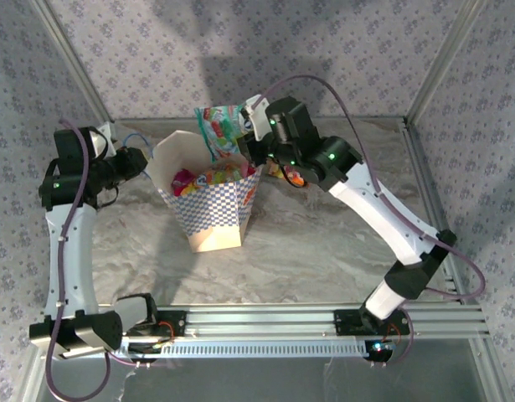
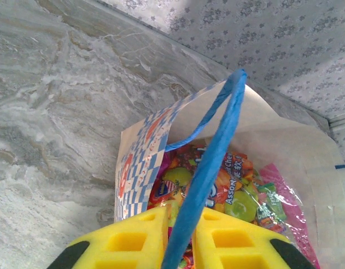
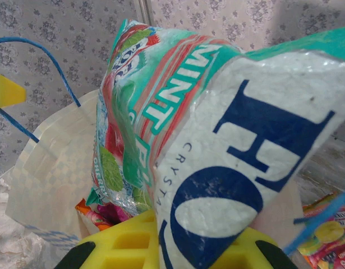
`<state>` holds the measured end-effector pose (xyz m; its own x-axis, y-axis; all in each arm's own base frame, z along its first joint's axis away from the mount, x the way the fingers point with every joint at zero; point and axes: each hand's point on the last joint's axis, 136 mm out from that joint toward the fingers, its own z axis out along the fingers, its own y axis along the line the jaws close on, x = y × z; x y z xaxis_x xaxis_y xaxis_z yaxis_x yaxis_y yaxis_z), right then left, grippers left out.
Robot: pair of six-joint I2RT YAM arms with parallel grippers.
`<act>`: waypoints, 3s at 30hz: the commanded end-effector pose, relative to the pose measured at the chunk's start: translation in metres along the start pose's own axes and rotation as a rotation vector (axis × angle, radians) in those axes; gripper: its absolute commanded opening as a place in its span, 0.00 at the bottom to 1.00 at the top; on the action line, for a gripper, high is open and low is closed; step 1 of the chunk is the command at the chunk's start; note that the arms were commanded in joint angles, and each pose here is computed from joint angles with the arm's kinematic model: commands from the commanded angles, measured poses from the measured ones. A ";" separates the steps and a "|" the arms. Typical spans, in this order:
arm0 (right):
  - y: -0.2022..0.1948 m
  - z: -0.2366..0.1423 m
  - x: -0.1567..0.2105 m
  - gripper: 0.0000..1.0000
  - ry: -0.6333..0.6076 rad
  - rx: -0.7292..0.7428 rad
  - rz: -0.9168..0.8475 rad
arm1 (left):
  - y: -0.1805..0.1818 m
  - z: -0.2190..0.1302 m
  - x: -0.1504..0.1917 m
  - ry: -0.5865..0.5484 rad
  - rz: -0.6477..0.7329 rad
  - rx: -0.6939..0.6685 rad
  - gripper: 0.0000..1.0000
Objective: Place the snacks into the paper bag
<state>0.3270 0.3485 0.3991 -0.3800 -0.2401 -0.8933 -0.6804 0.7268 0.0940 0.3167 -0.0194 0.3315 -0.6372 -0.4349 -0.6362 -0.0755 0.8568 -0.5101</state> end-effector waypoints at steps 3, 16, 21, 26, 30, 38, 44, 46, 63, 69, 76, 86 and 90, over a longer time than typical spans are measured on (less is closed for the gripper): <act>0.011 0.007 -0.022 0.13 -0.048 -0.037 -0.024 | 0.001 -0.010 0.003 -0.012 0.004 0.006 0.12; 0.047 0.045 0.018 0.14 0.152 -0.218 -0.044 | 0.012 -0.008 0.004 -0.011 -0.011 -0.012 0.01; 0.058 0.060 0.037 0.15 0.244 -0.278 0.002 | 0.011 -0.007 0.005 -0.010 -0.011 -0.002 0.00; 0.067 0.066 0.042 0.15 0.270 -0.313 0.016 | 0.011 -0.007 0.006 -0.007 -0.014 0.000 0.00; 0.069 0.069 0.045 0.15 0.282 -0.325 0.022 | 0.010 -0.007 0.006 -0.010 -0.014 0.001 0.00; 0.073 0.073 0.053 0.35 0.320 -0.339 0.023 | 0.010 -0.006 0.004 -0.012 -0.021 0.006 0.00; 0.065 0.065 0.047 0.36 0.299 -0.292 0.002 | 0.010 -0.004 0.004 -0.007 -0.024 0.006 0.00; 0.061 0.060 0.044 0.37 0.294 -0.267 -0.012 | 0.010 -0.004 0.004 -0.009 -0.024 0.006 0.00; -0.012 -0.012 0.030 0.62 0.154 -0.048 -0.009 | 0.011 0.000 0.001 -0.011 -0.045 0.005 0.00; -0.034 -0.041 0.026 0.67 0.074 -0.002 0.012 | 0.012 0.000 0.001 -0.016 -0.044 0.000 0.00; -0.094 -0.075 0.041 0.71 0.011 0.132 0.174 | 0.013 0.003 -0.003 -0.014 -0.050 -0.005 0.00; -0.165 -0.103 0.079 0.79 -0.002 0.306 0.397 | 0.013 0.007 -0.008 -0.020 -0.062 -0.003 0.00; -0.180 -0.100 0.092 0.81 0.011 0.324 0.453 | 0.013 0.008 -0.007 -0.016 -0.062 -0.011 0.00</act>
<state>0.3498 0.1353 0.3469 -0.5884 0.0817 -0.8045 -0.2479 0.9288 0.2756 0.3235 -0.0070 0.3189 -0.6307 -0.4833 -0.6072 -0.1242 0.8352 -0.5357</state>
